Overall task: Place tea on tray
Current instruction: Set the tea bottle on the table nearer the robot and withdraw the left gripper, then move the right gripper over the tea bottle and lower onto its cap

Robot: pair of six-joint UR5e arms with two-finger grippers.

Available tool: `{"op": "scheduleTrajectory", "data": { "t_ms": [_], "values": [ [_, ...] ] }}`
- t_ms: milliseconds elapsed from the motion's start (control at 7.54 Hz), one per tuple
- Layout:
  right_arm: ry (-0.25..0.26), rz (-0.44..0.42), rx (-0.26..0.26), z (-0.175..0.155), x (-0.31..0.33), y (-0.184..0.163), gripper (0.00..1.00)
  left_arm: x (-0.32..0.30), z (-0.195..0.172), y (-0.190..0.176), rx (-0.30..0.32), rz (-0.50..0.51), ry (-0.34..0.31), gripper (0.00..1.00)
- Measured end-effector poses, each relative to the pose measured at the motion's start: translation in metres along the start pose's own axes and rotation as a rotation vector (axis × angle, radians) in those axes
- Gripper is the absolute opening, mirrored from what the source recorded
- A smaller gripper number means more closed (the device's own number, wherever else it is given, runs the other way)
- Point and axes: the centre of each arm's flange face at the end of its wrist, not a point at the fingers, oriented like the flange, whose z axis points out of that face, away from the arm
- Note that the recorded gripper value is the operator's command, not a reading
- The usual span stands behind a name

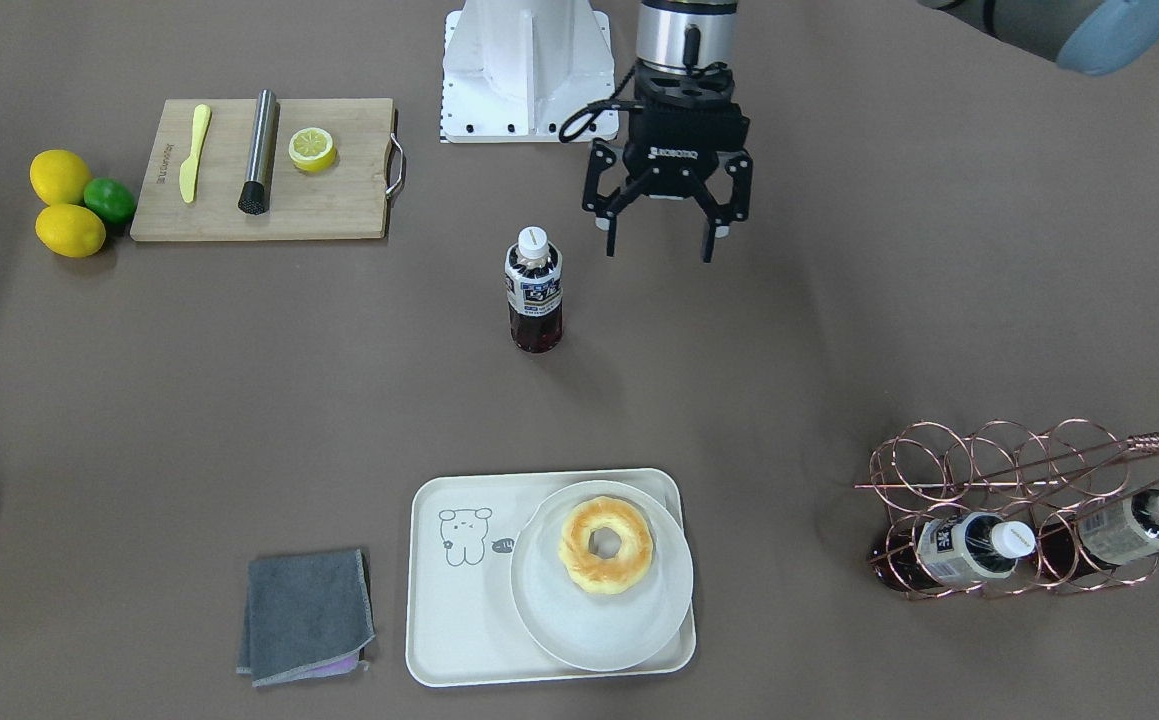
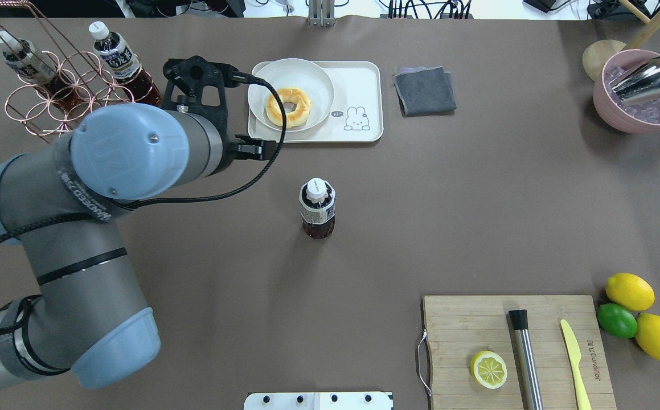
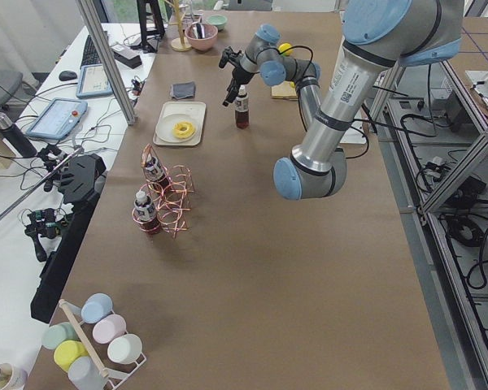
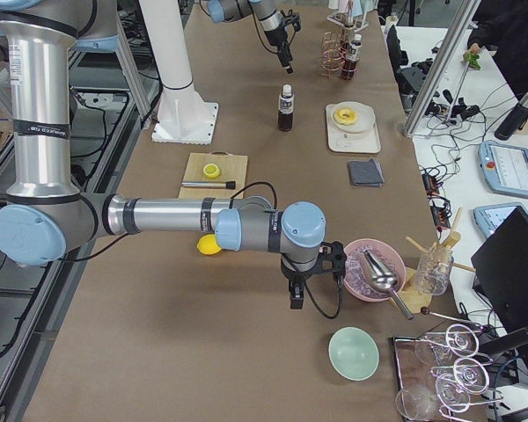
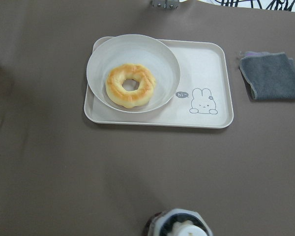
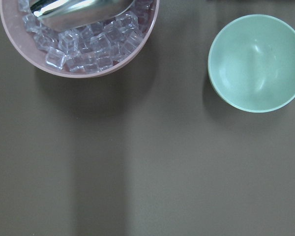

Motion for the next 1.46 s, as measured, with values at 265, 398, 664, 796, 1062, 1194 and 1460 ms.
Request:
{"op": "scheduleTrajectory", "data": {
  "t_ms": [265,398,664,796,1062,1194,1460],
  "values": [
    [-0.01,0.03,0.025,-0.017,-0.022,-0.012,1.0,-0.063,0.019,-0.01,0.012,0.027,-0.045,0.98],
    [-0.03,0.041,0.038,-0.024,-0.043,-0.016,1.0,-0.1,0.025,-0.014,-0.029,0.015,-0.071,0.98],
    [-0.07,0.036,0.057,-0.036,-0.104,-0.021,1.0,-0.213,0.026,-0.016,-0.165,0.097,-0.129,0.98],
    [-0.082,0.007,0.059,-0.039,-0.138,-0.021,1.0,-0.281,0.023,-0.017,-0.249,0.154,-0.148,0.98],
    [-0.12,0.022,0.068,-0.051,-0.228,-0.025,1.0,-0.42,-0.002,-0.035,-0.339,0.24,-0.157,0.98],
    [-0.136,0.044,0.067,-0.054,-0.281,-0.028,1.0,-0.48,-0.014,-0.043,-0.364,0.262,-0.141,0.98],
    [-0.151,0.066,0.055,-0.045,-0.392,-0.031,1.0,-0.569,-0.03,-0.049,-0.384,0.292,-0.126,0.98]
  ]
}}
